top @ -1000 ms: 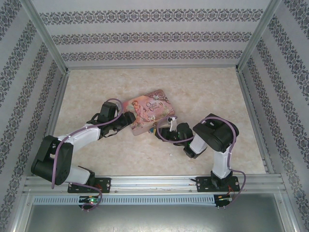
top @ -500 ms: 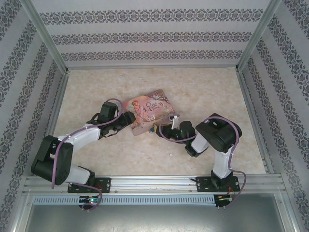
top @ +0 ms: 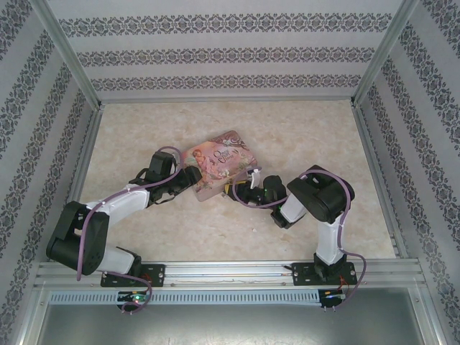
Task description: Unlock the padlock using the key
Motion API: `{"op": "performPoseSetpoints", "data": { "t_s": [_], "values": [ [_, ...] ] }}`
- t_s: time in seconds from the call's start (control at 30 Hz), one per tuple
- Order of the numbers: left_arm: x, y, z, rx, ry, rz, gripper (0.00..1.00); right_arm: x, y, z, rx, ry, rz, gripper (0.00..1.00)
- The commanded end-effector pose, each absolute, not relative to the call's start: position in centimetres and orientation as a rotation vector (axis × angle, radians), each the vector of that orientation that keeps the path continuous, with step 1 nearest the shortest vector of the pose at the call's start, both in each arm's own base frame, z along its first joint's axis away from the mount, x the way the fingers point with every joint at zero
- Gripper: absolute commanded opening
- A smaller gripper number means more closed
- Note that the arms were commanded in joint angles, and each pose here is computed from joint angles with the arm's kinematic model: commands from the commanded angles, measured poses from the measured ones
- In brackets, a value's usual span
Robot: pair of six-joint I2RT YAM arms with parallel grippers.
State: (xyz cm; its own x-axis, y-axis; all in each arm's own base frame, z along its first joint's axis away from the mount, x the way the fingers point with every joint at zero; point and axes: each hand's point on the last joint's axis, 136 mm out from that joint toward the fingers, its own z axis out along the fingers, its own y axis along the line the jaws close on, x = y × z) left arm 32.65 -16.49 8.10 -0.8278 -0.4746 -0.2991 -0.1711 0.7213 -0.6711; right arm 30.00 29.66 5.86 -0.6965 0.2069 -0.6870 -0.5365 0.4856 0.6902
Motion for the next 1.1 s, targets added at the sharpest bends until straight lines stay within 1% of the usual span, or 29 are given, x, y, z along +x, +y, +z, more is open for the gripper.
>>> {"op": "performPoseSetpoints", "data": {
  "t_s": [0.0, 0.27, 0.53, 0.67, 0.73, 1.07],
  "values": [
    [31.05, -16.51, 6.12, -0.519, 2.564, -0.863, 0.67, 29.4, 31.01, 6.96, -0.377, 1.926, 1.323, 0.42],
    [31.17, -16.49, 6.11, -0.521, 2.564, -0.861, 0.67, 28.57, 31.03, 6.96, -0.428, 1.92, 1.33, 0.37],
    [31.34, -16.57, 6.34, -0.516, 2.562, -0.861, 0.67, 28.56, 31.09, 6.82, -0.435, 1.922, 1.335, 0.28],
    [31.4, -16.64, 6.44, -0.516, 2.559, -0.865, 0.67, 28.47, 31.1, 6.83, -0.439, 1.921, 1.334, 0.3],
    [31.33, -16.6, 6.34, -0.517, 2.562, -0.863, 0.66, 28.42, 31.01, 6.7, -0.439, 1.924, 1.328, 0.3],
    [31.04, -16.55, 6.13, -0.523, 2.563, -0.863, 0.66, 29.27, 31.65, 7.14, -0.383, 1.919, 1.328, 0.17]
  ]
}}
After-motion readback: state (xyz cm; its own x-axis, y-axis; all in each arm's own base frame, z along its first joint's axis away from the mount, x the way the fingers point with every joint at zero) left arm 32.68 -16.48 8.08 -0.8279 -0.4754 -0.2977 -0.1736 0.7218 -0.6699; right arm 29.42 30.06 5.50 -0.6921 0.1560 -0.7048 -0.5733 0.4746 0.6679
